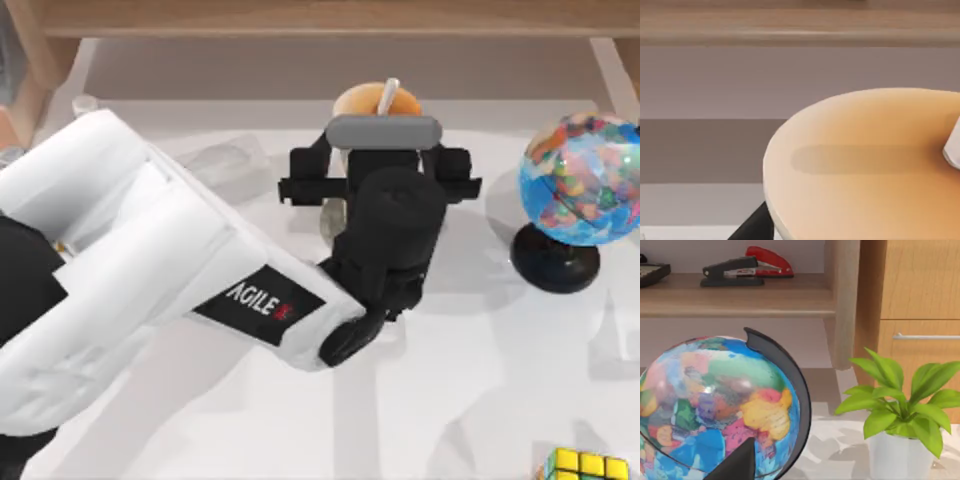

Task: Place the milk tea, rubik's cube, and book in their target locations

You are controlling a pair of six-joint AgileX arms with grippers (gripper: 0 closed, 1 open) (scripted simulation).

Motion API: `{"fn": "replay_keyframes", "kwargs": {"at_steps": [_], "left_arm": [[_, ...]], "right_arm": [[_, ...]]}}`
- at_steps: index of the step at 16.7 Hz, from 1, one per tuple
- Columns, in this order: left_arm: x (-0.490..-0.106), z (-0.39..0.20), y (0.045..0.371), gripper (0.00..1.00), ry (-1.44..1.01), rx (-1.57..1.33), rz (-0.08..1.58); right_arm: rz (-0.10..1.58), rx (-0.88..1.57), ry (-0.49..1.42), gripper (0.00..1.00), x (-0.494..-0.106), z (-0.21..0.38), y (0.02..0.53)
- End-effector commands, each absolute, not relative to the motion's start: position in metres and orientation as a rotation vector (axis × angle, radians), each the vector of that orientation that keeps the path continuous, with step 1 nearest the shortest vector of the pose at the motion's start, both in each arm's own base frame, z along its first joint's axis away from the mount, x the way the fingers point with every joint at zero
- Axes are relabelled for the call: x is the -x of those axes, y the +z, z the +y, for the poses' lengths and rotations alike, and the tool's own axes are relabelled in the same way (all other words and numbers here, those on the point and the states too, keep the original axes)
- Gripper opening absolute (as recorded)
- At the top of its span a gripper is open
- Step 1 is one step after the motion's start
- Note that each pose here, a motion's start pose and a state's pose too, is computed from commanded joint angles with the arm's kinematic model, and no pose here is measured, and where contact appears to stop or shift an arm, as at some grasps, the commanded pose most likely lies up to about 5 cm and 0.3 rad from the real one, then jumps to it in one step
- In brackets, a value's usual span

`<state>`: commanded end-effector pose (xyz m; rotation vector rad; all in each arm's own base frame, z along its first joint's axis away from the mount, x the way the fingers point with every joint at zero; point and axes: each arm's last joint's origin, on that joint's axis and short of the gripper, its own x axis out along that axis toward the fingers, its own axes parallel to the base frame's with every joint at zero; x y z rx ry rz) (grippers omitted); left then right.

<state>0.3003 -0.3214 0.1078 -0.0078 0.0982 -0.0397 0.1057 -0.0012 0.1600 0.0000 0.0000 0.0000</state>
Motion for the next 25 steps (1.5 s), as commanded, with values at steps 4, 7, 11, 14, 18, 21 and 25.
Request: {"fn": "replay_keyframes", "kwargs": {"at_steps": [4, 7, 11, 14, 18, 21, 25], "left_arm": [[-0.3, -0.321, 0.108, 1.0, -0.04, 0.008, 0.098], [-0.3, -0.321, 0.108, 1.0, -0.04, 0.008, 0.098], [-0.291, -0.32, 0.108, 1.0, -0.037, 0.007, 0.099], [-0.278, -0.319, 0.107, 1.0, -0.036, 0.005, 0.101], [-0.271, -0.32, 0.108, 1.0, -0.038, 0.008, 0.098], [-0.271, -0.319, 0.111, 1.0, -0.034, 0.003, 0.102], [-0.263, -0.319, 0.137, 1.0, -0.034, 0.008, 0.099]], "right_arm": [[0.0, 0.0, 0.0, 1.0, -0.106, -0.001, 0.16], [0.0, 0.0, 0.0, 1.0, -0.106, -0.001, 0.16], [0.0, 0.0, 0.0, 1.0, -0.106, -0.001, 0.16], [0.0, 0.0, 0.0, 1.0, -0.106, -0.001, 0.16], [0.0, 0.0, 0.0, 1.0, -0.106, -0.001, 0.16], [0.0, 0.0, 0.0, 1.0, -0.106, -0.001, 0.16], [0.0, 0.0, 0.0, 1.0, -0.106, -0.001, 0.16]]}}
